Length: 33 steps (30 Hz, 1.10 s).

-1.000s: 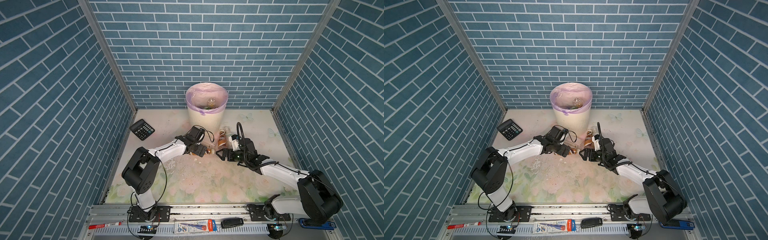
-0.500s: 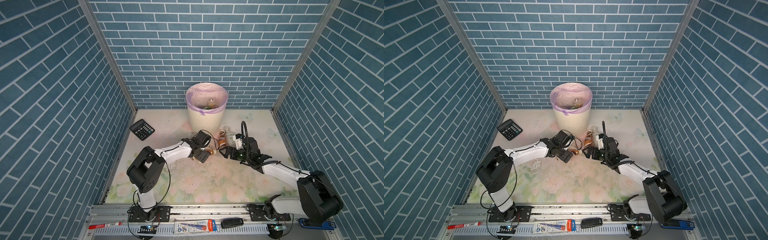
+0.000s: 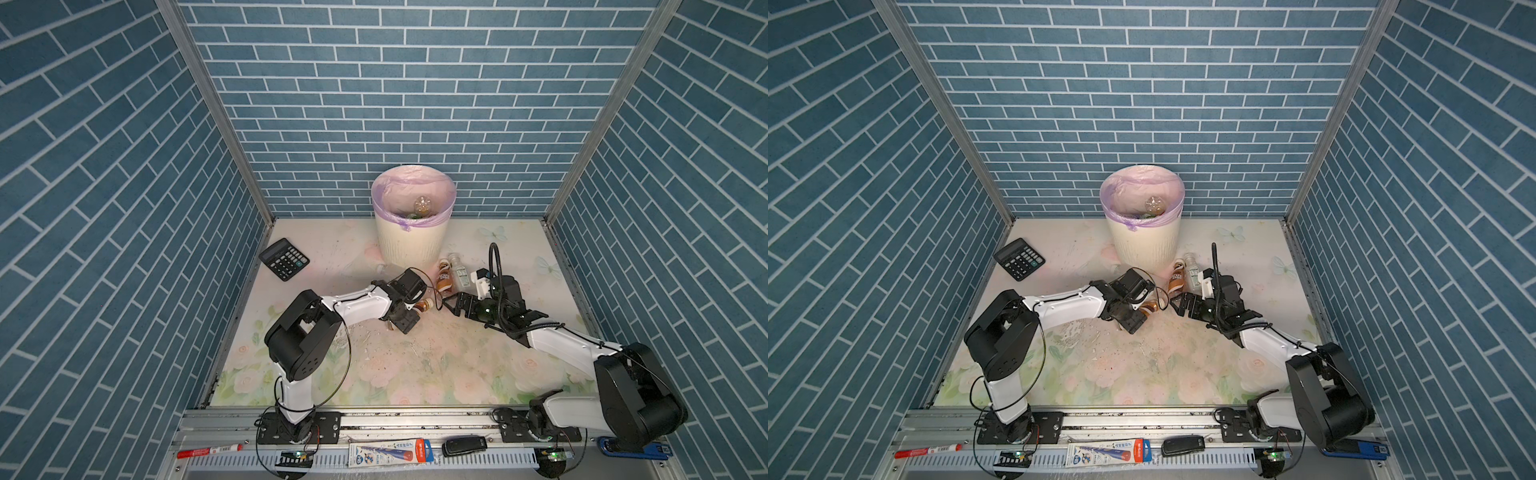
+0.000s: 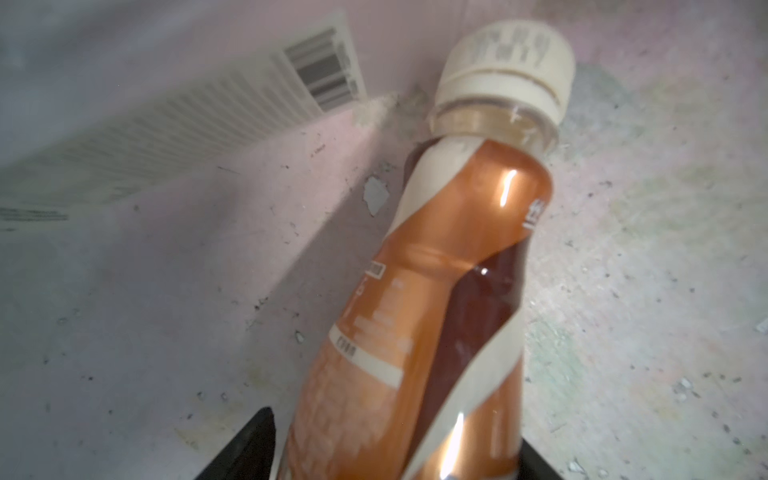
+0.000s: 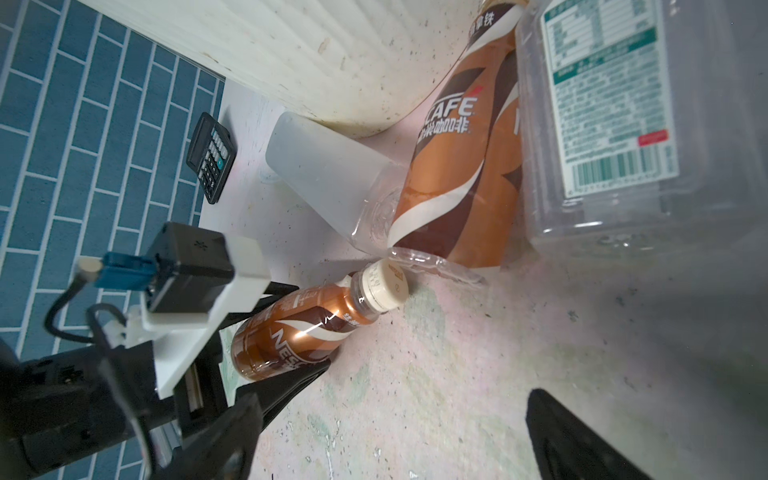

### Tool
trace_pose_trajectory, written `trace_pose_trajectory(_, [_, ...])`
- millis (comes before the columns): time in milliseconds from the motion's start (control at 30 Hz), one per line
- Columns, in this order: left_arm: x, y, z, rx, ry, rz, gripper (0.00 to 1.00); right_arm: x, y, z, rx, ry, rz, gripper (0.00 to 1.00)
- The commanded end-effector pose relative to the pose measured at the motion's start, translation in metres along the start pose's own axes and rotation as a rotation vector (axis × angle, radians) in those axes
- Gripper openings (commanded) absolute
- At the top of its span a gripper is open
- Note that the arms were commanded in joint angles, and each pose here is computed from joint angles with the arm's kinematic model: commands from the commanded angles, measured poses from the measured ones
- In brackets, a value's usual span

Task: Throw the plastic bottles in the bin
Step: 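Lower the left gripper onto the small brown Nescafe bottle and close, then lift the Nescafe bottle with the left gripper while the right gripper closes on its cap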

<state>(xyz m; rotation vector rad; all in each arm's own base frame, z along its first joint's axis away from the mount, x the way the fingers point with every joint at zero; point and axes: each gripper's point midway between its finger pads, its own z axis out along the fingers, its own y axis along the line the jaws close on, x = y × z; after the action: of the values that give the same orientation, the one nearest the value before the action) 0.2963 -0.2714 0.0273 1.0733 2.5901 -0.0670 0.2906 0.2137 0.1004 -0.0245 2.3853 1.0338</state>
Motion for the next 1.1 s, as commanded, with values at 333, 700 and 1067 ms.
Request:
trace_pose_trajectory(333, [0.002,-0.021,-0.005,0.072,-0.01,-0.008,0.57,0.01,-0.005,-0.006,-0.002,0.021,0.003,0.99])
trace_pose_trajectory(700, [-0.01,-0.041,-0.023,0.145,-0.079,-0.01,0.52,0.005,-0.002,-0.006,-0.026,0.008,0.039,0.99])
trace_pose_trajectory(1067, [-0.07,-0.062,-0.073,0.324,-0.349,-0.14,0.52,-0.033,0.018,-0.03,-0.088,-0.078,0.133,0.97])
